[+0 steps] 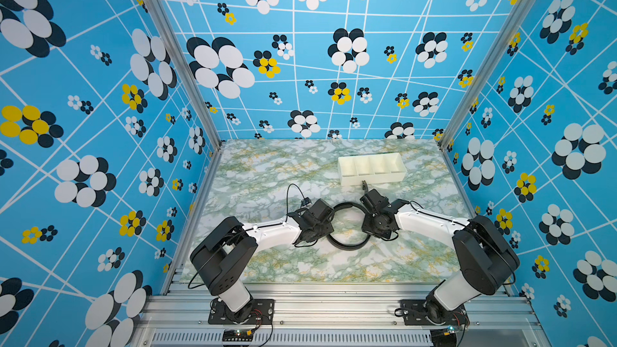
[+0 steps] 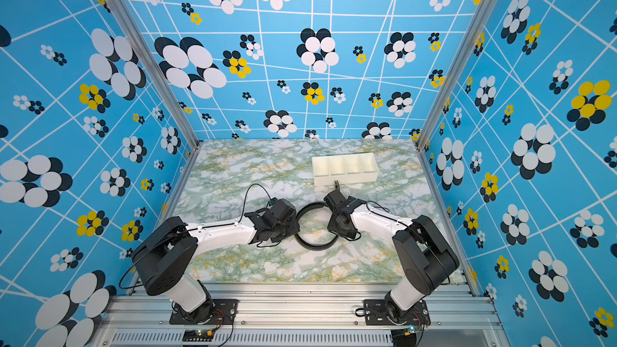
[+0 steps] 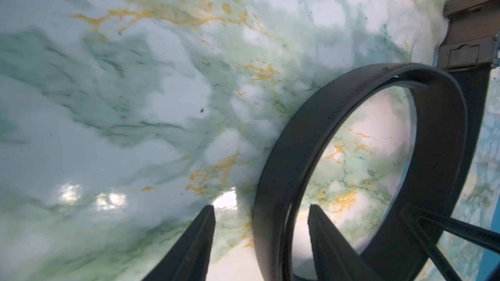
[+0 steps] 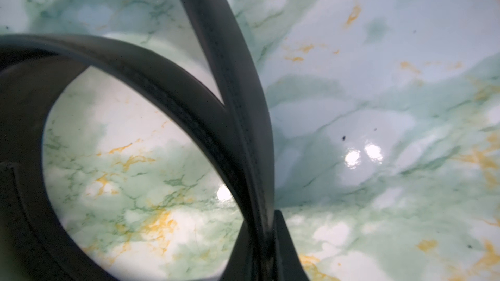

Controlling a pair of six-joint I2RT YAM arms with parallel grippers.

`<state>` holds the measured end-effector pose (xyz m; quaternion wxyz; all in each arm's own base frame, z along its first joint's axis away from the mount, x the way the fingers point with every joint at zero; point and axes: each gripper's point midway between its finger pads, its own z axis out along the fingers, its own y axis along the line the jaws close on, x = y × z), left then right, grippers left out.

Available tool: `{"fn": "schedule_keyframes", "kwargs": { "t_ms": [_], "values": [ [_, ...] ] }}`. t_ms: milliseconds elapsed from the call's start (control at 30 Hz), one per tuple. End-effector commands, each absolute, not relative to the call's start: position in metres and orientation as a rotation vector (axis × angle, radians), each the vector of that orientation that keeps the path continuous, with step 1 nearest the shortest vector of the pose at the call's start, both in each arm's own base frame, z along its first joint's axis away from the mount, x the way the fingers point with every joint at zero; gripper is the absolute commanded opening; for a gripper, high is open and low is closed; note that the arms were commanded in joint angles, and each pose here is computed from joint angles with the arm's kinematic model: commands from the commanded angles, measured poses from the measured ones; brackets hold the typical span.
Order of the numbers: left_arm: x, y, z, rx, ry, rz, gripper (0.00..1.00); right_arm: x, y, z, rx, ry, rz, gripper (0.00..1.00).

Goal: Place the belts into the storage roll
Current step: Roll the belt at the center of the board.

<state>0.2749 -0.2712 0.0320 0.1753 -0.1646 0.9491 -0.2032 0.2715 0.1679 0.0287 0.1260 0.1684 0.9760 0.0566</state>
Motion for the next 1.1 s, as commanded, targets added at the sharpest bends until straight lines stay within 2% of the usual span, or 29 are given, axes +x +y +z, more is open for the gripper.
{"fn": "schedule_keyframes", "kwargs": {
  "t_ms": [0, 100, 133, 200, 267, 333, 433, 633, 833, 967, 1067],
  "values": [
    [0.276, -0.274, 0.019, -0.424, 2.728, -0.508, 0.58, 0.275, 0.176, 0.029, 0.516, 2.817, 0.21, 0.0],
    [0.278, -0.278, 0.008, -0.385, 2.758, -0.487, 0.54, 0.274, 0.179, 0.03, 0.52, 2.819, 0.232, 0.0],
    [0.279, -0.279, 0.007, -0.347, 2.768, -0.464, 0.5, 0.275, 0.18, 0.032, 0.517, 2.817, 0.243, 0.0],
    [0.282, -0.277, 0.006, -0.273, 2.777, -0.4, 0.44, 0.275, 0.18, 0.036, 0.465, 2.822, 0.227, 0.14],
    [0.285, -0.275, 0.006, -0.192, 2.787, -0.341, 0.34, 0.276, 0.172, 0.047, 0.407, 2.809, 0.172, 0.37],
    [0.287, -0.273, 0.007, -0.117, 2.795, -0.292, 0.26, 0.276, 0.167, 0.059, 0.353, 2.8, 0.151, 0.51],
    [0.292, -0.273, 0.009, -0.05, 2.801, -0.253, 0.14, 0.276, 0.164, 0.076, 0.313, 2.78, 0.162, 0.59],
    [0.296, -0.276, 0.006, 0.06, 2.852, -0.193, 0.09, 0.284, 0.148, 0.094, 0.36, 2.723, 0.194, 0.61],
    [0.298, -0.277, 0.006, 0.112, 2.868, -0.162, 0.1, 0.29, 0.131, 0.081, 0.42, 2.75, 0.163, 0.58],
    [0.3, -0.276, 0.008, 0.122, 2.863, -0.15, 0.1, 0.292, 0.132, 0.063, 0.44, 2.781, 0.179, 0.46],
    [0.301, -0.277, 0.008, 0.138, 2.865, -0.146, 0.1, 0.294, 0.133, 0.054, 0.451, 2.791, 0.173, 0.43]
  ]
}}
